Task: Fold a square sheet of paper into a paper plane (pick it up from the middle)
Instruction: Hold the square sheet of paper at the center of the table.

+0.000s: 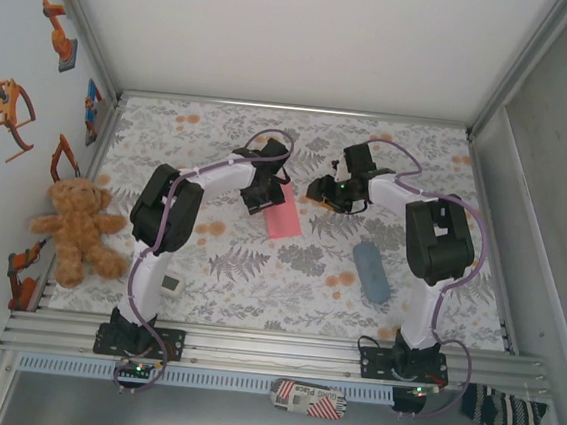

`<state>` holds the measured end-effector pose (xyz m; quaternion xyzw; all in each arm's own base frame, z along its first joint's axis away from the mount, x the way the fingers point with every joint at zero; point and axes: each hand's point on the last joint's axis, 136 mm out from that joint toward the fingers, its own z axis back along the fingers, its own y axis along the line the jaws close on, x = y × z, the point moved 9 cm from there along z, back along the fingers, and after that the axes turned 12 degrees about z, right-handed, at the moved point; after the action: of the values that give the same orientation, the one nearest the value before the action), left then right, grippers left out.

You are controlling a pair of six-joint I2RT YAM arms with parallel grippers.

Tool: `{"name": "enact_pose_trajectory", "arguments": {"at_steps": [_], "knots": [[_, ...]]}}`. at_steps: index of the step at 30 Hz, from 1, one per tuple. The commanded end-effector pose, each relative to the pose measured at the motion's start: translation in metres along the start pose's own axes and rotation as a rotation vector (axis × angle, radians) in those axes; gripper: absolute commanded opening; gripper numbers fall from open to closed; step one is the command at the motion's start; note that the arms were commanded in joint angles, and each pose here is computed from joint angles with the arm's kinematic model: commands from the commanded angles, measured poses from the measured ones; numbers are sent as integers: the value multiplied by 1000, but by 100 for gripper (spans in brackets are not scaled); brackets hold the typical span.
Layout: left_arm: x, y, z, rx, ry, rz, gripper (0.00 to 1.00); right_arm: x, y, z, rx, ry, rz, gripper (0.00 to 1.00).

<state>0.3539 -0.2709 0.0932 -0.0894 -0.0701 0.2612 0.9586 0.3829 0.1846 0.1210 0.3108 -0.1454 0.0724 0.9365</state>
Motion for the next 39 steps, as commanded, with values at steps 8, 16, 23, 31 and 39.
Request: {"name": "enact_pose_trajectory", "arguments": {"at_steps": [8,16,23,31,39], "knots": [[-38,70,-105,321,200,6,54,3,1,5,17,4,6,54],[-37,67,-105,325,204,-18,54,3,0,3,25,7,4,53],[-37,68,-105,330,205,-16,54,3,0,1,26,10,3,53],[-36,67,-104,339,204,-9,54,2,-1,0,35,16,1,52],[-36,66,-104,354,205,-3,55,2,-1,0,36,17,-1,51]]}}
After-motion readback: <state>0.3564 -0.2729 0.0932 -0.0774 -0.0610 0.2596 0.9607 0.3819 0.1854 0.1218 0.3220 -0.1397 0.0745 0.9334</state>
